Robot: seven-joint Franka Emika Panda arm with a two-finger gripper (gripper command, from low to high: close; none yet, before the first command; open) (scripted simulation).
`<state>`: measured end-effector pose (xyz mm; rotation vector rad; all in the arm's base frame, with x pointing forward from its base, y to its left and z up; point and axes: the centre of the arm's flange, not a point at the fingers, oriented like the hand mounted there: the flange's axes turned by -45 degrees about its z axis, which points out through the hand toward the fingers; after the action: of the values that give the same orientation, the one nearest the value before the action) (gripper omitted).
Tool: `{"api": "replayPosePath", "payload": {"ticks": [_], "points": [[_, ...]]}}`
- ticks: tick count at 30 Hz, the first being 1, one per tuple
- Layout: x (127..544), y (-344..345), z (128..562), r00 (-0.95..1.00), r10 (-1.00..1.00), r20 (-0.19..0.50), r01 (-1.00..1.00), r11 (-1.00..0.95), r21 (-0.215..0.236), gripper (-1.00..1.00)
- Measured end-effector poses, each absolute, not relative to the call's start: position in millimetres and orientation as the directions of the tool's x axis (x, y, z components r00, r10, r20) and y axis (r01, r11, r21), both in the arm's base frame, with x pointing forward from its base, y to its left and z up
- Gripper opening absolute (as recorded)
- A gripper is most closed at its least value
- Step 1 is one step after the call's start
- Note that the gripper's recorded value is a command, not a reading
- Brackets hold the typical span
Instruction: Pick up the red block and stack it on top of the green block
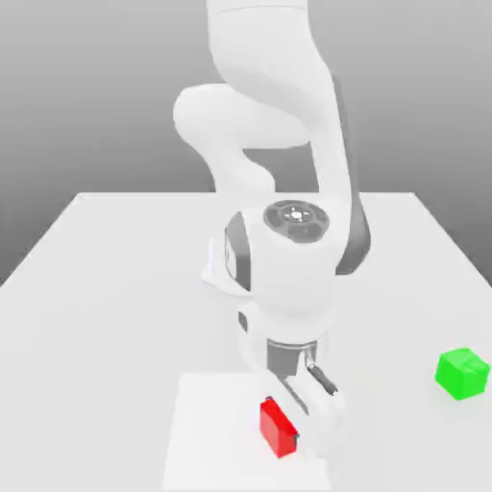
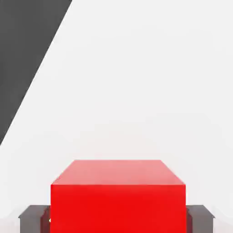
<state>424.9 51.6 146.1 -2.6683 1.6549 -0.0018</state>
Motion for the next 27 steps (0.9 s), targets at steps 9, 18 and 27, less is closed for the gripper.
{"api": "replayPosePath", "payload": {"ticks": [9, 18, 27], "points": [[424.5, 62.4, 204.8, 0.455, -0.890, 0.000, -0.890, -0.455, -0.002, -1.00], [336.9, 293.8, 240.2, 0.700, -0.714, -0.003, -0.714, -0.700, -0.003, -1.00], [313.6, 325.8, 188.7, 0.717, -0.697, 0.000, -0.697, -0.717, -0.003, 1.00]]}}
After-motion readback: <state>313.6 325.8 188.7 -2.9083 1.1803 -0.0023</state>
